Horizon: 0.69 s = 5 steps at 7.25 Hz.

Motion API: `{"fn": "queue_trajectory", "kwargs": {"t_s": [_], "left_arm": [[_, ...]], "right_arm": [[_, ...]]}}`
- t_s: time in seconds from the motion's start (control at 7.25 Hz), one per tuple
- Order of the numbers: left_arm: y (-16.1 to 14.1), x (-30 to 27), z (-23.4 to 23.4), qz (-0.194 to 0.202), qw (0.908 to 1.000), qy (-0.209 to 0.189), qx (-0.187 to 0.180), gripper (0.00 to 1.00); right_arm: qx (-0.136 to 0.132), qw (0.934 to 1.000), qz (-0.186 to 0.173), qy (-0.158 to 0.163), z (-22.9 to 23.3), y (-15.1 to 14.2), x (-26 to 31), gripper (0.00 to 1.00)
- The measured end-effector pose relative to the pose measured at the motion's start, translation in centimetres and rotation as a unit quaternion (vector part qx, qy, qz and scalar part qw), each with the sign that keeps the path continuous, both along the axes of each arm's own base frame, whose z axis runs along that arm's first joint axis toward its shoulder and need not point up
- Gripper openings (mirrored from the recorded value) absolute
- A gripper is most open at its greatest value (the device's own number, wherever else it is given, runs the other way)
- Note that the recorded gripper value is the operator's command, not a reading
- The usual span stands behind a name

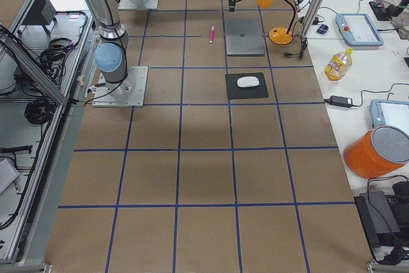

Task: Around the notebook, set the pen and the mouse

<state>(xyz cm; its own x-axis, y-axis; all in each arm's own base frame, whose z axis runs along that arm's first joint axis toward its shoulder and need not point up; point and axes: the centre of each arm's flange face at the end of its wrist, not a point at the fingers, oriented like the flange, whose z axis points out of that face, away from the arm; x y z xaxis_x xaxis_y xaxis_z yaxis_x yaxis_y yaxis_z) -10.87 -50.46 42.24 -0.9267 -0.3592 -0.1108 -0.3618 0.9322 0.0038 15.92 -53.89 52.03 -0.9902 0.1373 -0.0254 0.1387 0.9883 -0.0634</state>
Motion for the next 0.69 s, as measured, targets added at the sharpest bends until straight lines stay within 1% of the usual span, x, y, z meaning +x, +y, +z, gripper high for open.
{"fn": "queue_trajectory", "kwargs": {"t_s": [0.28, 0.41, 0.55, 0.69], "left_arm": [[1.5, 2.0, 2.0, -0.064, 0.9979, 0.002, 0.01, 1.0], [2.3, 2.4, 2.4, -0.076, 0.9969, 0.005, 0.02, 1.0], [3.2, 2.3, 2.7, -0.079, 0.9961, 0.017, 0.033, 1.0], [3.9, 1.9, 3.0, -0.079, 0.9957, 0.03, 0.039, 1.0]], "right_arm": [[-0.001, 1.0, 0.0, 0.0, 0.1, 0.0, 0.0, 1.0], [-0.001, 1.0, 0.0, 0.0, 0.1, 0.0, 0.0, 1.0], [-0.001, 1.0, 0.0, 0.0, 0.1, 0.0, 0.0, 1.0], [0.0, 1.0, 0.0, 0.0, 0.1, 0.0, 0.0, 1.0]]}}
